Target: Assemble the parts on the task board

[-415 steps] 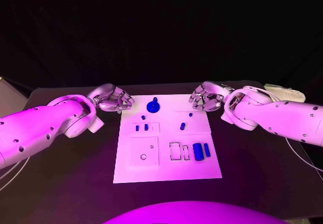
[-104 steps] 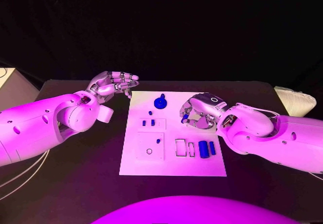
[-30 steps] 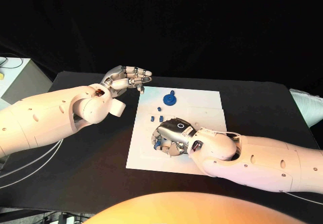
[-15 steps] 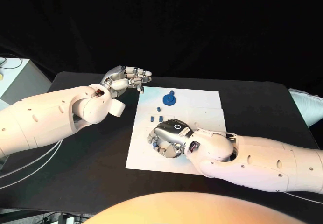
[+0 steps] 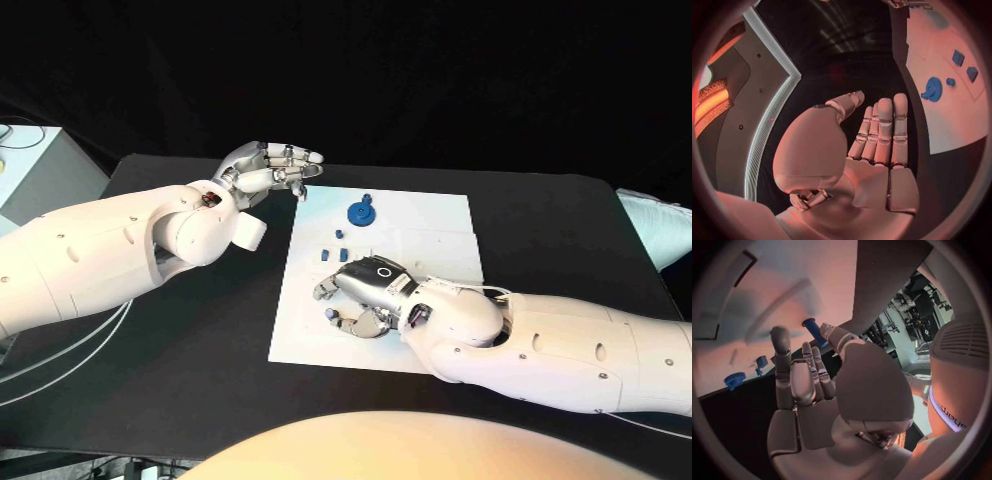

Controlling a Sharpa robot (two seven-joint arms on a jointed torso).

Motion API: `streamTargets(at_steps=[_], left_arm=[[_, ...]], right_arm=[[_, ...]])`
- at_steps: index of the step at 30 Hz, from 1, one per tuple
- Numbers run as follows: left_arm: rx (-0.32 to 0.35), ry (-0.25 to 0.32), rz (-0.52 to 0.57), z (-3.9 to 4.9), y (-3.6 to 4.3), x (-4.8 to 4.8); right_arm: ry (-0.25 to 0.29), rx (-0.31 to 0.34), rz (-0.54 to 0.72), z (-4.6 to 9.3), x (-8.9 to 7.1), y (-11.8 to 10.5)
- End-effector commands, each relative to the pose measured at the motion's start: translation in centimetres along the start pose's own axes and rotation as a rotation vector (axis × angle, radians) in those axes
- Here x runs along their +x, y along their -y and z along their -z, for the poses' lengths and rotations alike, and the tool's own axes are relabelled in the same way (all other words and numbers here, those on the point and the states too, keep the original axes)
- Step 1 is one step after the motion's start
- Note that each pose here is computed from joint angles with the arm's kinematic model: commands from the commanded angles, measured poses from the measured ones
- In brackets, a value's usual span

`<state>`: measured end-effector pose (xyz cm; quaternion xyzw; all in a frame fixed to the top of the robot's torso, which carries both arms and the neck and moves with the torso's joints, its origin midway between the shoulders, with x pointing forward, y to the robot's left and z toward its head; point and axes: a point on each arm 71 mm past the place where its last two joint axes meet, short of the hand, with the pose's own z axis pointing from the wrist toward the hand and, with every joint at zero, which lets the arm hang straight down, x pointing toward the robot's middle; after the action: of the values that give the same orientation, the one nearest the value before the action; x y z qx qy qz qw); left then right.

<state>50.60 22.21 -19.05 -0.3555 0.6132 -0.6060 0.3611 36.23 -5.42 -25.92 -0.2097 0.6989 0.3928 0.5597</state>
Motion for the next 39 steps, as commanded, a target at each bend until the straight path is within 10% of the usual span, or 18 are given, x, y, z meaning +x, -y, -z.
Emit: streamTargets(at_steps=[1, 16, 27, 39], left_arm=[[0.005, -0.011, 0.003, -0.04, 0.09, 0.18], [0.002, -0.008, 0.002, -0.02, 0.04, -0.01], [-0.001, -0.007, 0.003, -0.01, -0.06, -0.08], [-0.01, -0.013, 0.013, 0.46, -0.57, 0.08]], right_arm=[[0.051, -0.017, -0.022, 0.1, -0.4, -0.1], [0.101, 0.058, -0.199, 3.3, -2.7, 2.5], [0.038, 0.326, -0.504, 10.1, -6.5, 9.7], [-0.029, 0.633, -0.579, 15.7, -6.6, 14.0]])
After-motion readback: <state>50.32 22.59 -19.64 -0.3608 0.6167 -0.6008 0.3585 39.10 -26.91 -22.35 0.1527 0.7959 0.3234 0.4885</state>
